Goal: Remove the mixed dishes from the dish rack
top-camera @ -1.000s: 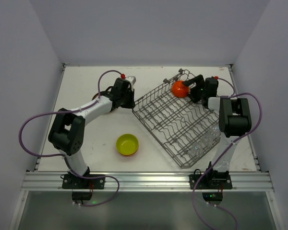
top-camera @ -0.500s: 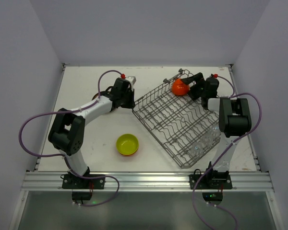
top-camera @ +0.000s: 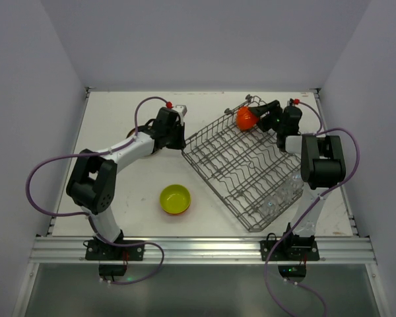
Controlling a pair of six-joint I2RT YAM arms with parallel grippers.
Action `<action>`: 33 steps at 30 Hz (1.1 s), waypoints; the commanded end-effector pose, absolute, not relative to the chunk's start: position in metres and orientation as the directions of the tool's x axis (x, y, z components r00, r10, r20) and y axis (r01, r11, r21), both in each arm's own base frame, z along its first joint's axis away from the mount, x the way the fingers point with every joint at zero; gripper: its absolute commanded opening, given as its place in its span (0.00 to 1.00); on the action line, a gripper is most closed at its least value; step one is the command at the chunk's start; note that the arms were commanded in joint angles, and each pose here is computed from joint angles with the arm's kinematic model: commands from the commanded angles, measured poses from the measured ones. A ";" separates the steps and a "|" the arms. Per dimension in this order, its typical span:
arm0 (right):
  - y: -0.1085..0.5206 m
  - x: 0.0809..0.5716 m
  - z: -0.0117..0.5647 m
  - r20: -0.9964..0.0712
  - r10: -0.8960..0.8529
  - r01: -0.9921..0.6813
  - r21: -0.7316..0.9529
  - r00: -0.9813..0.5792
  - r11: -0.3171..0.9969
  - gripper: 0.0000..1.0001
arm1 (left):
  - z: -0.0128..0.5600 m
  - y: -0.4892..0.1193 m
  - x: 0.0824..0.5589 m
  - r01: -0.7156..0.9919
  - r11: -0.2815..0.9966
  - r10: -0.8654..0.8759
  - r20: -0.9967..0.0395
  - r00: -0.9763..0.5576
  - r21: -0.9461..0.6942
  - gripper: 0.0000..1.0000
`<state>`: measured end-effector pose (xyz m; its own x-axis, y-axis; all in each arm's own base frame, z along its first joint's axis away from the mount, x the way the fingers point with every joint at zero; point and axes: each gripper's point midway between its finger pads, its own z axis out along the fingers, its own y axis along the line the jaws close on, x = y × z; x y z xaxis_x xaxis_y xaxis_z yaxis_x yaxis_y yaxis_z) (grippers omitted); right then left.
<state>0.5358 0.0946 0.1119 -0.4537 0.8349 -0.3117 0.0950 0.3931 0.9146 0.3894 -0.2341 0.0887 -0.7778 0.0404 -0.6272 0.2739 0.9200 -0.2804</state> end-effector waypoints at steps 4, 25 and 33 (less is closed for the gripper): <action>0.103 0.538 0.132 -0.339 0.825 -0.008 0.926 -0.451 0.377 0.54 | 0.078 -0.244 0.377 0.295 0.904 0.063 -0.586 -0.808 -0.310 0.00; 0.115 0.529 0.143 -0.328 0.814 -0.082 0.940 -0.478 0.331 0.00 | 0.078 -0.243 0.377 0.293 0.906 0.062 -0.587 -0.807 -0.306 0.00; 0.122 0.519 0.192 -0.389 0.799 -0.260 0.919 -0.460 0.298 0.00 | 0.079 -0.243 0.377 0.293 0.905 0.062 -0.589 -0.806 -0.307 0.00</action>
